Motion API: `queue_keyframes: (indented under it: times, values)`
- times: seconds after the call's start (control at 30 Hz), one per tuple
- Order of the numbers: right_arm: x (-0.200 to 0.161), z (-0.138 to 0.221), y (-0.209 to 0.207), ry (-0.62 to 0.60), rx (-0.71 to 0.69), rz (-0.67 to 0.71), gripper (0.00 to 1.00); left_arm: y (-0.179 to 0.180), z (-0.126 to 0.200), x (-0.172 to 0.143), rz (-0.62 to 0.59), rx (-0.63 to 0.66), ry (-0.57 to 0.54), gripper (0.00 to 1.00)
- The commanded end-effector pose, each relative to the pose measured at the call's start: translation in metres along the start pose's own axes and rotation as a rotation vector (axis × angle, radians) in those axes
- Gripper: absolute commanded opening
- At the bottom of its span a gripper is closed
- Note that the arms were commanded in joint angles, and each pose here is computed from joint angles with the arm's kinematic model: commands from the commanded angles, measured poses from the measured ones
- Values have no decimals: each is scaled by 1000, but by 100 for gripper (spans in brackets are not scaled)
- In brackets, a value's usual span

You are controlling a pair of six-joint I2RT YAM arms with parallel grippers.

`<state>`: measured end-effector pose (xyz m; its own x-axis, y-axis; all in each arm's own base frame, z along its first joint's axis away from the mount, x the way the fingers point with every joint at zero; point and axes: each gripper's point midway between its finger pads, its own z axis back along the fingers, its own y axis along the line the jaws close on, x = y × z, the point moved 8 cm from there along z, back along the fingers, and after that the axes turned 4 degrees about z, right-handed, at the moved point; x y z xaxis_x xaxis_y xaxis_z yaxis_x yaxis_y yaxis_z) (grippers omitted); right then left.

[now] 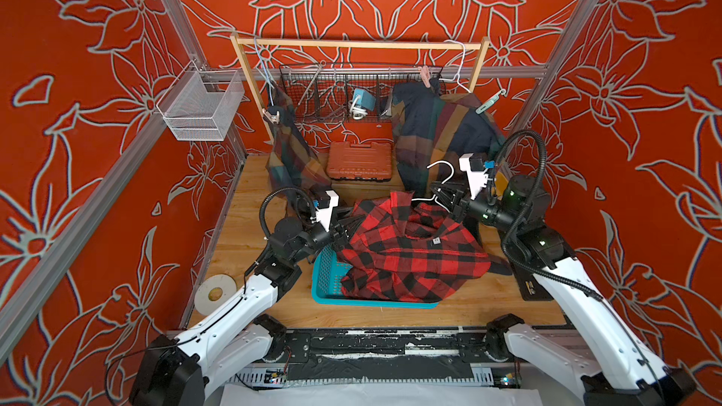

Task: Remove the clothespins securing long-sleeve shirts to the hanger
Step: Remove the long-sleeve shirt from the hanger.

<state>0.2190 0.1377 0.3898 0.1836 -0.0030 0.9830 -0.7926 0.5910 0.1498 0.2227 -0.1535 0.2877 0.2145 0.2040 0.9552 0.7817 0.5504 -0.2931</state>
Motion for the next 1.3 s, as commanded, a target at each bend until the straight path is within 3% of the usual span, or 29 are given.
queue_keyframes:
  times: [0.0,0.07,0.37,0.63,0.83,1.07,1.27]
  values:
    - [25,6,6,-78,25,50,0,-7,-1,17,-41,-44,-44,16]
    - [24,5,5,-69,22,49,0,-6,0,20,-46,-20,-60,1]
    - [13,8,-4,-51,-14,20,0,7,7,33,-14,166,-137,0]
    - [3,14,-7,-41,-23,0,0,42,17,38,135,394,-185,0]
    - [-5,23,-8,-40,-44,-8,0,51,21,29,165,464,-151,0]
    - [-1,32,-11,-64,-65,-10,0,60,33,-7,248,541,-88,0]
    - [5,33,-9,-94,-33,1,0,49,34,-6,218,441,-69,0]
